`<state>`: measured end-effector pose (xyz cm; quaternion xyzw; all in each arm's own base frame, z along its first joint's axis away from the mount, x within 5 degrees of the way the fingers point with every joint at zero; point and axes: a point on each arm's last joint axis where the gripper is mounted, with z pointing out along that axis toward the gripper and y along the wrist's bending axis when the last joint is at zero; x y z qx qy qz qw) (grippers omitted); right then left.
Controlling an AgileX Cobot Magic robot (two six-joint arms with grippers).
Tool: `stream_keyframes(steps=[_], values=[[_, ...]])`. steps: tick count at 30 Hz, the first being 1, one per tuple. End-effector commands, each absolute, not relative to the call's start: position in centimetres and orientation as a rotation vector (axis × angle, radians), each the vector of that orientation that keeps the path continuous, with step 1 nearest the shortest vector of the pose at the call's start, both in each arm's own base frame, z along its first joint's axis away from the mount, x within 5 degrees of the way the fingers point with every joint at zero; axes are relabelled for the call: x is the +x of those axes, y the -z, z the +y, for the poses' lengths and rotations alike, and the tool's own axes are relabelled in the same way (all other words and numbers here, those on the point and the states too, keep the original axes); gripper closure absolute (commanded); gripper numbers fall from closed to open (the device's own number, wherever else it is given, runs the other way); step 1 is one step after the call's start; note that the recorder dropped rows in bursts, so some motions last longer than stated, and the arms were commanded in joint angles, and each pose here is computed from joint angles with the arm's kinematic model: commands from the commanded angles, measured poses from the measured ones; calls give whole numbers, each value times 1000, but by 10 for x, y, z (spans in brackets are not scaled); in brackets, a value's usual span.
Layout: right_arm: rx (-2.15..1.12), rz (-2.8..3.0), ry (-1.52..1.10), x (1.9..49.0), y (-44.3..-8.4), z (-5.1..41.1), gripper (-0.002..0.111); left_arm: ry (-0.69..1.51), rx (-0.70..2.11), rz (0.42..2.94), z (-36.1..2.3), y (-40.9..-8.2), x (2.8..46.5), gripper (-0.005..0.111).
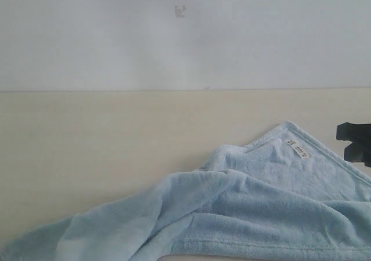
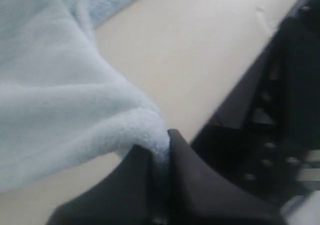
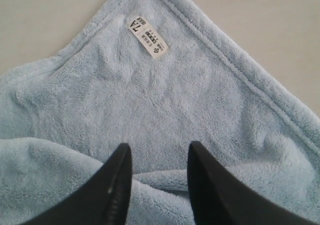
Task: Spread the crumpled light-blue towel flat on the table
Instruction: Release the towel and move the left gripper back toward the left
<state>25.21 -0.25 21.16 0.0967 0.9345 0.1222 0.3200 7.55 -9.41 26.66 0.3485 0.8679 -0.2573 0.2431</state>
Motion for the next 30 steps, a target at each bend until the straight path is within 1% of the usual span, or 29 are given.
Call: stream_keyframes(steps=[1,3,6,8,11,15,18,20,22,25,28,29,30], values=[[248,2458,-321,252,-211,-2,72,1069,1005,2470,-122,-259,76,103],[248,2458,-321,252,-211,-2,72,1080,1008,2543,-128,-251,82,103],[248,2458,-321,252,-211,-2,72,1033,1001,2649,-134,-234,94,103],[251,2458,-322,252,-211,-2,72,1026,996,2716,-138,-224,99,100],[265,2451,-329,252,-212,-2,72,1023,994,2801,-142,-213,104,88],[302,2433,-346,253,-213,-2,72,1024,997,2894,-145,-200,108,61],[316,2424,-349,254,-213,-2,72,1010,1016,2899,-146,-195,111,43],[316,2424,-349,254,-213,-2,72,1001,1056,2861,-147,-195,112,38],[317,2423,-348,254,-213,-2,72,982,1086,2838,-148,-198,115,38],[317,2423,-348,254,-213,-2,72,847,1133,2799,-148,-209,127,40],[316,2425,-350,254,-213,-2,72,539,1107,2764,-142,-224,148,41],[315,2427,-352,254,-213,-2,72,338,1120,2733,-135,-229,159,42],[315,2427,-352,254,-213,-2,72,190,1070,2734,-128,-231,166,41]])
